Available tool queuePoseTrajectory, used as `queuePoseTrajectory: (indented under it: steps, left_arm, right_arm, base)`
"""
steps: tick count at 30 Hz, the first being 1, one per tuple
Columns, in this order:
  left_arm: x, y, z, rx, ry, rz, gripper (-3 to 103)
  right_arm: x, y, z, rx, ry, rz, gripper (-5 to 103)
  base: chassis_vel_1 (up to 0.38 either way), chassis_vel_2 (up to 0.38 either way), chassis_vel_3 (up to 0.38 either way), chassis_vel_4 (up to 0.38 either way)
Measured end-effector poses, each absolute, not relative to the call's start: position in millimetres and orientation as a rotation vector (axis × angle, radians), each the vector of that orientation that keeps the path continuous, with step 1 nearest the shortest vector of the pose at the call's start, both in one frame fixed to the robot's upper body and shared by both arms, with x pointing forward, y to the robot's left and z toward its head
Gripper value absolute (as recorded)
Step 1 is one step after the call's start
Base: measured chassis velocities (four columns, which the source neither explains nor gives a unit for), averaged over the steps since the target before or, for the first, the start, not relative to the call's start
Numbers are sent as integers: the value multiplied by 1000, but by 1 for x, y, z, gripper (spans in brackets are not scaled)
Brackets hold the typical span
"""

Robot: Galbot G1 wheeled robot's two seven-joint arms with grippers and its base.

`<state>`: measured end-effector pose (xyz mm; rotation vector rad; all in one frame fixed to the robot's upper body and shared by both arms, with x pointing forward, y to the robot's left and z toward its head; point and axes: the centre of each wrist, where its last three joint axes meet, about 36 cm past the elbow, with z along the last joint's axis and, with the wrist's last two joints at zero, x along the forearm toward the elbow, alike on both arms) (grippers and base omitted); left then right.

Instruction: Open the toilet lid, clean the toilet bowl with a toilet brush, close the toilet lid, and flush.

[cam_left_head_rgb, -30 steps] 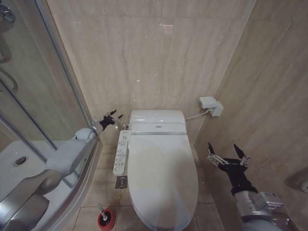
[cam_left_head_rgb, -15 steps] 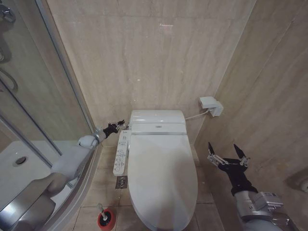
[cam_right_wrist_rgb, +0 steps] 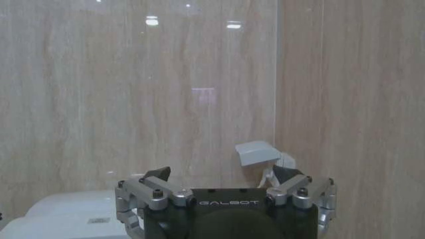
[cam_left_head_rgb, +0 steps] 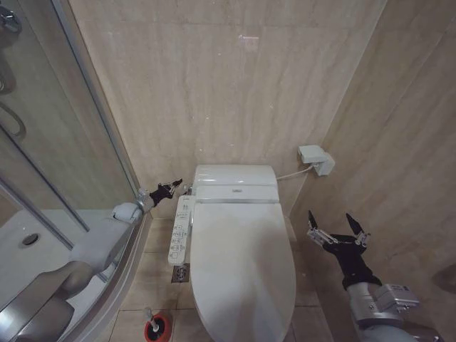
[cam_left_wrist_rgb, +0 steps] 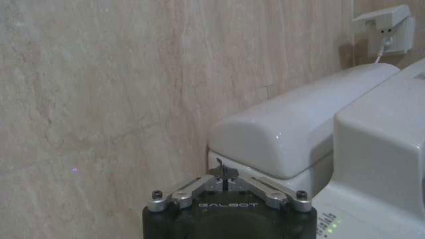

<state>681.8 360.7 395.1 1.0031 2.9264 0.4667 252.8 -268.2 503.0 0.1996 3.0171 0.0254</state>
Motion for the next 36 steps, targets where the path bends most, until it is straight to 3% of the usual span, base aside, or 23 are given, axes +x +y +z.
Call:
queuePoseTrajectory:
  steps: [19, 36]
  left_arm:
    - [677, 375, 392, 978, 2941, 412, 0]
    - [687, 378, 390, 1203, 2914, 489, 0]
  right_arm:
    - [253, -268, 503, 200, 3017, 25, 100]
    - [253, -268, 503, 199, 3017, 25, 100]
  base:
    - [-20, 27, 23, -21]
    - [-15, 22, 19, -21]
